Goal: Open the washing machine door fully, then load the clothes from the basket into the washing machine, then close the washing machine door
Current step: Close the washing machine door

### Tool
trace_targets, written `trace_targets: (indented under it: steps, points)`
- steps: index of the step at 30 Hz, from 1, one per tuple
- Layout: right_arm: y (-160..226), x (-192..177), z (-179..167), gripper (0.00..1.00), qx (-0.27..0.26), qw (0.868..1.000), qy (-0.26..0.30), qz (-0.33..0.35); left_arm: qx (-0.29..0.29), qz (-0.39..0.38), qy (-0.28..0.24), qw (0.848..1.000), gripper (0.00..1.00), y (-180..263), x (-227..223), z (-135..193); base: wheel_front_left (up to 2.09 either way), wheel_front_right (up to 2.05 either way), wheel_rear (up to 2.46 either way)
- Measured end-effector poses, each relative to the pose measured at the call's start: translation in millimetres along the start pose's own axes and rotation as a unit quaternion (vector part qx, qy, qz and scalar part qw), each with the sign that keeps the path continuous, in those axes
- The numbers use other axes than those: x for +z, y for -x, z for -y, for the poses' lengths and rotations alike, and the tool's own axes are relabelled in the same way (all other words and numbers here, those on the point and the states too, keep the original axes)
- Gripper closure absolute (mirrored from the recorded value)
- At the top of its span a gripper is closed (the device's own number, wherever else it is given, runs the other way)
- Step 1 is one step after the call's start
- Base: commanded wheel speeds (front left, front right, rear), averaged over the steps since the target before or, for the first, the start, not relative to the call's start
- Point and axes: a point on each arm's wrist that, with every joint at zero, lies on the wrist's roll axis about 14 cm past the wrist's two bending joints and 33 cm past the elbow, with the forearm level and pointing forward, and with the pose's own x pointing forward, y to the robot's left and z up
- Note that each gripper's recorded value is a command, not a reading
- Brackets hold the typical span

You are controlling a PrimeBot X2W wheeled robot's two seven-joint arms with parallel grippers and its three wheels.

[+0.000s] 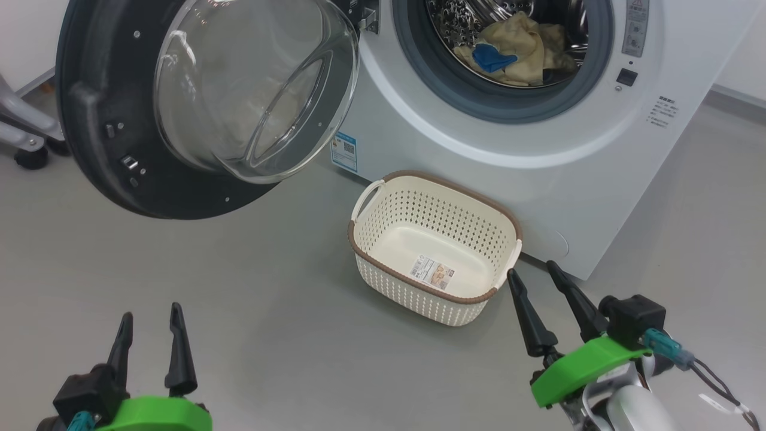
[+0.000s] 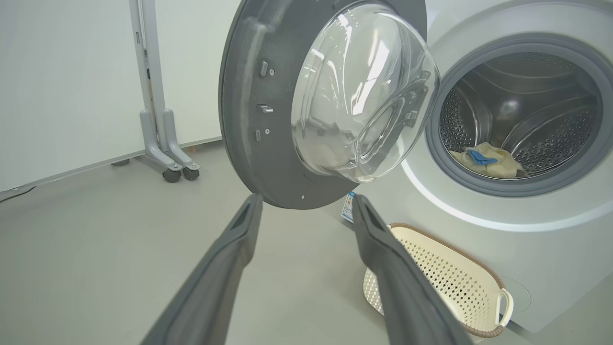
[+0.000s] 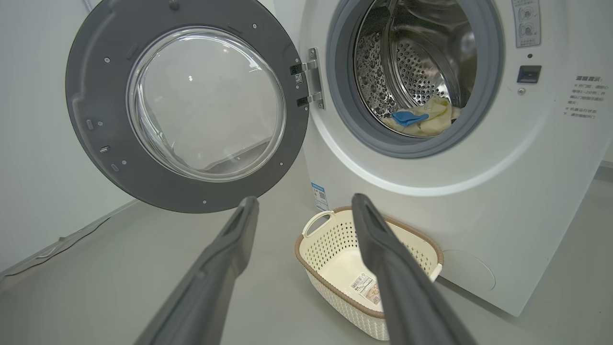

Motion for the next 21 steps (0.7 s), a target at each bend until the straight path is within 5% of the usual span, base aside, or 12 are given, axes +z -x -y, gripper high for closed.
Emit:
trace_targets:
  steps: [21]
  points:
    - [0.9,-2.2,1.5,0.0,-0.003,1.0,-0.005,-0.003,0.002,0.001,-0.003,1.0,0.0,-0.9,1.1,-2.1,0.0,0.0,0.0]
